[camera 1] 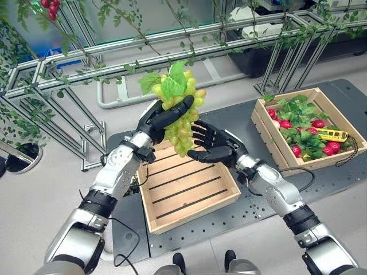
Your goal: Pick up the fruits from the basket on one side to the basket on the other side
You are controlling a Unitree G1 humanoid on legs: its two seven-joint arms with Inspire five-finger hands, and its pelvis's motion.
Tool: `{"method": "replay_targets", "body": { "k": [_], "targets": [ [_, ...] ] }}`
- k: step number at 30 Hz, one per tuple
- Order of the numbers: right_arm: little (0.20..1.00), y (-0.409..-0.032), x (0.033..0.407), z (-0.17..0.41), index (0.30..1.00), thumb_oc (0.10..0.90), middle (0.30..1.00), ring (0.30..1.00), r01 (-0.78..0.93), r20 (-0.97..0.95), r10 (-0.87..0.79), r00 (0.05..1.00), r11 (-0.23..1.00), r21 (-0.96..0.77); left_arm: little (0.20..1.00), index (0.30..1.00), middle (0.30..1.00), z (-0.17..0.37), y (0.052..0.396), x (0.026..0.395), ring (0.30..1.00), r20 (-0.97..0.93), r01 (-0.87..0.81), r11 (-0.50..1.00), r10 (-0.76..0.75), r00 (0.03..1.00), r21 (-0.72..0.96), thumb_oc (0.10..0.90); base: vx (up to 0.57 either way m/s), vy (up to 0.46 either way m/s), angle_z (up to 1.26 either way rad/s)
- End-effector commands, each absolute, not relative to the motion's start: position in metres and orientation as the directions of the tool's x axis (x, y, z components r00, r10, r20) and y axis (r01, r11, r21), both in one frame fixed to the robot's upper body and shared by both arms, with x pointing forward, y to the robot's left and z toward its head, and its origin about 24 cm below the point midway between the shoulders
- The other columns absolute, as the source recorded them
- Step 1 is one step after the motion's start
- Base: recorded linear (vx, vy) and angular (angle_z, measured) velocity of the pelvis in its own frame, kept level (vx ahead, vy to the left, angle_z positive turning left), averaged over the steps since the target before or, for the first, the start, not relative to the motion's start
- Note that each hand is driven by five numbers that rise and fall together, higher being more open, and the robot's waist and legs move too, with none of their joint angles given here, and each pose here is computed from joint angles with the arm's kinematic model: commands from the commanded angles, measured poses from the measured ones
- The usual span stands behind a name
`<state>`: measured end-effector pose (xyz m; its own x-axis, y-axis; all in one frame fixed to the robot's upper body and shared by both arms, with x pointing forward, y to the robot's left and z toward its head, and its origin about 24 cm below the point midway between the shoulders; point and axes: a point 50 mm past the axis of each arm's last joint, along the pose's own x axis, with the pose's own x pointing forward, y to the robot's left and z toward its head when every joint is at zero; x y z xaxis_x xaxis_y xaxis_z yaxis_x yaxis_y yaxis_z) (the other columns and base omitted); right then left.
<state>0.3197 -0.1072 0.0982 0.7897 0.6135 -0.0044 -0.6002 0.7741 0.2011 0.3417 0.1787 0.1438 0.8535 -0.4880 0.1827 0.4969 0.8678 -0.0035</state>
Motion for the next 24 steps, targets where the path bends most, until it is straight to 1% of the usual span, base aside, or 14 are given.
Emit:
{"method": "replay_targets", "body": {
  "k": [1,8,9,20,24],
  "targets": [
    [0.9,-0.079,0.327,0.127,0.9,0.8,0.9,0.9,-0.666,0.125,0.658,0.743,0.705,0.243,0.3,0.3,0.3,0.225,0.158,0.353,0.3,0.441,0.594,0.798,-0.571,0.693,0.101,0.4,0.04,-0.014,0.04],
    [0.9,-0.064,0.332,0.135,0.9,0.8,0.9,0.9,-0.665,0.115,0.662,0.74,0.698,0.265,0.3,0.3,0.3,0.232,0.143,0.352,0.3,0.439,0.651,0.745,-0.638,0.633,0.145,0.4,0.01,-0.006,0.02],
    [0.9,-0.06,0.332,0.136,0.9,0.8,0.9,0.9,-0.667,0.113,0.665,0.738,0.693,0.275,0.3,0.3,0.3,0.233,0.137,0.35,0.3,0.436,0.664,0.728,-0.659,0.612,0.168,0.4,0.0,0.0,0.0],
    [0.9,-0.046,0.331,0.128,0.9,0.8,0.9,0.9,-0.655,0.082,0.686,0.723,0.642,0.399,0.3,0.3,0.3,0.238,0.12,0.345,0.3,0.453,0.7,0.69,-0.691,0.563,0.183,0.4,0.0,0.0,0.0],
    [0.9,-0.04,0.333,0.136,0.9,0.8,0.9,0.9,-0.649,0.125,0.671,0.731,0.627,0.43,0.3,0.3,0.3,0.234,0.112,0.344,0.3,0.398,0.711,0.653,-0.744,0.537,0.262,0.4,0.0,0.0,0.0]
  ]
}}
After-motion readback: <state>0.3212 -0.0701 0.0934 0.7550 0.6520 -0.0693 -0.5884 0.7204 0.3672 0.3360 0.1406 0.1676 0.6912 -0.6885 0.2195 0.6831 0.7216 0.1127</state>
